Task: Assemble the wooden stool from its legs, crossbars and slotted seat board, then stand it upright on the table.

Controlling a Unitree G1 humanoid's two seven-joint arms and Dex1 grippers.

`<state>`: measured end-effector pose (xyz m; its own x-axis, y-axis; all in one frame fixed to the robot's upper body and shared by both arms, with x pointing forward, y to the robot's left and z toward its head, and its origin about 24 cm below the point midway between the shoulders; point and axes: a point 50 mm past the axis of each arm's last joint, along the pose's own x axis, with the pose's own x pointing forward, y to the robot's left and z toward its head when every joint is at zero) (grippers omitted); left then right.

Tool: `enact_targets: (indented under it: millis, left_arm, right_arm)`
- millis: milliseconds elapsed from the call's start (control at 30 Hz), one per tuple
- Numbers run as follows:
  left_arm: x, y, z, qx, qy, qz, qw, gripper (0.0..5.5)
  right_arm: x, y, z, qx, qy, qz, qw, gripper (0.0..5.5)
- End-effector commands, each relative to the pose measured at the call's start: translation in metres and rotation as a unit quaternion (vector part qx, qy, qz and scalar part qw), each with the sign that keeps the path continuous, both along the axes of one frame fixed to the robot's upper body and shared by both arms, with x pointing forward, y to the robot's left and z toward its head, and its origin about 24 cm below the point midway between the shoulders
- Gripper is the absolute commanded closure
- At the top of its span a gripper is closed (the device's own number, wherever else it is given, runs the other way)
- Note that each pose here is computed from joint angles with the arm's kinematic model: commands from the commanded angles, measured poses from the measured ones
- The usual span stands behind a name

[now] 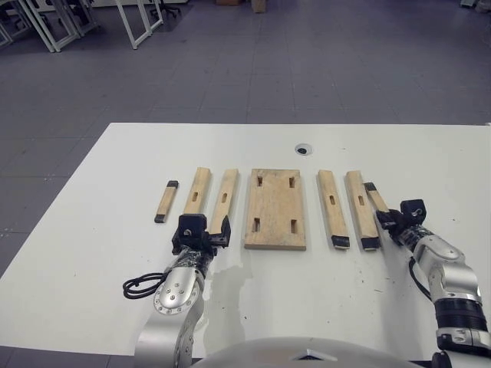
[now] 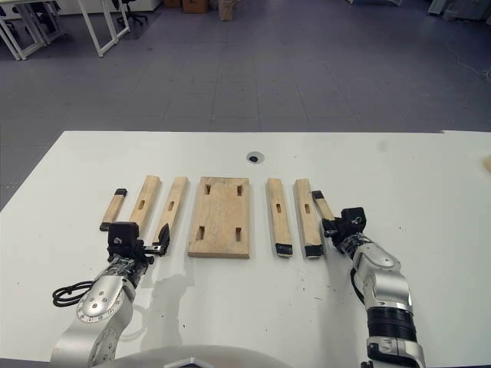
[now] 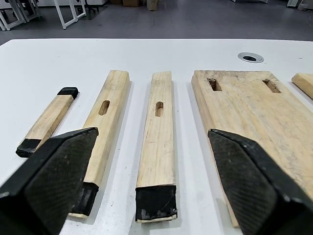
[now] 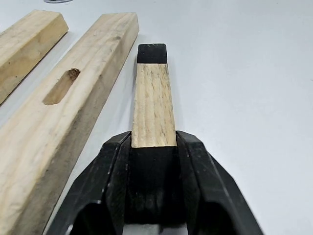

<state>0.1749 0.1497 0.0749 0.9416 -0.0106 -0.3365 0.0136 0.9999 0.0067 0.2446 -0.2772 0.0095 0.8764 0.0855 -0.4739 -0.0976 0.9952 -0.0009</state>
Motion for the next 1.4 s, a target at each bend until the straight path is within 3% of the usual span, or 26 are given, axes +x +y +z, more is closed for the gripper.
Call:
enact_targets:
  millis: [33,100,133,200,233,300,467,667,1133,1233,1400]
  left_arm:
    - [0.044,0.005,0.031,-0.051,-0.06,-0.054,0.995,1.33]
    - [0.075,-0.001,0.071,-0.131,-0.114,-0.106,0.979,1.33]
    - [0.087,-0.009,0.085,-0.207,-0.114,-0.142,0.961,1.33]
    - [0.101,-0.027,0.105,-0.403,-0.105,-0.215,0.884,1.33]
    - [0.105,-0.03,0.108,-0.484,-0.091,-0.236,0.837,1.33]
    - [0.111,-0.029,0.105,-0.555,-0.063,-0.25,0.791,1.33]
    - [0.119,-0.021,0.101,-0.616,-0.015,-0.232,0.753,1.33]
    - [0.121,-0.025,0.087,-0.583,0.039,-0.221,0.781,1.33]
    - [0.131,-0.029,0.072,-0.526,0.054,-0.185,0.828,1.33]
    - [0.131,-0.03,0.065,-0.53,0.066,-0.182,0.826,1.33]
    - [0.129,-0.03,0.072,-0.553,0.065,-0.199,0.807,2.1]
  right_arm:
    - [-0.023,-0.033,-0.011,-0.039,0.039,-0.083,0.995,4.22]
    - [0.001,-0.045,0.047,-0.148,-0.075,-0.082,0.983,4.22]
    - [0.017,-0.024,0.077,-0.148,-0.15,-0.05,0.976,4.22]
    - [0.031,0.037,0.107,-0.107,-0.23,0.046,0.966,4.22]
    - [0.032,0.067,0.109,-0.098,-0.244,0.1,0.96,4.22]
    - [0.03,0.101,0.107,-0.078,-0.25,0.159,0.952,4.22]
    - [0.028,0.145,0.104,-0.034,-0.249,0.221,0.942,4.22]
    - [0.03,0.185,0.119,-0.013,-0.267,0.274,0.924,4.22]
    - [0.018,0.202,0.121,0.013,-0.254,0.31,0.916,4.22]
    - [0.015,0.204,0.119,0.017,-0.248,0.318,0.915,4.22]
    - [0.01,0.206,0.111,0.019,-0.232,0.329,0.915,4.22]
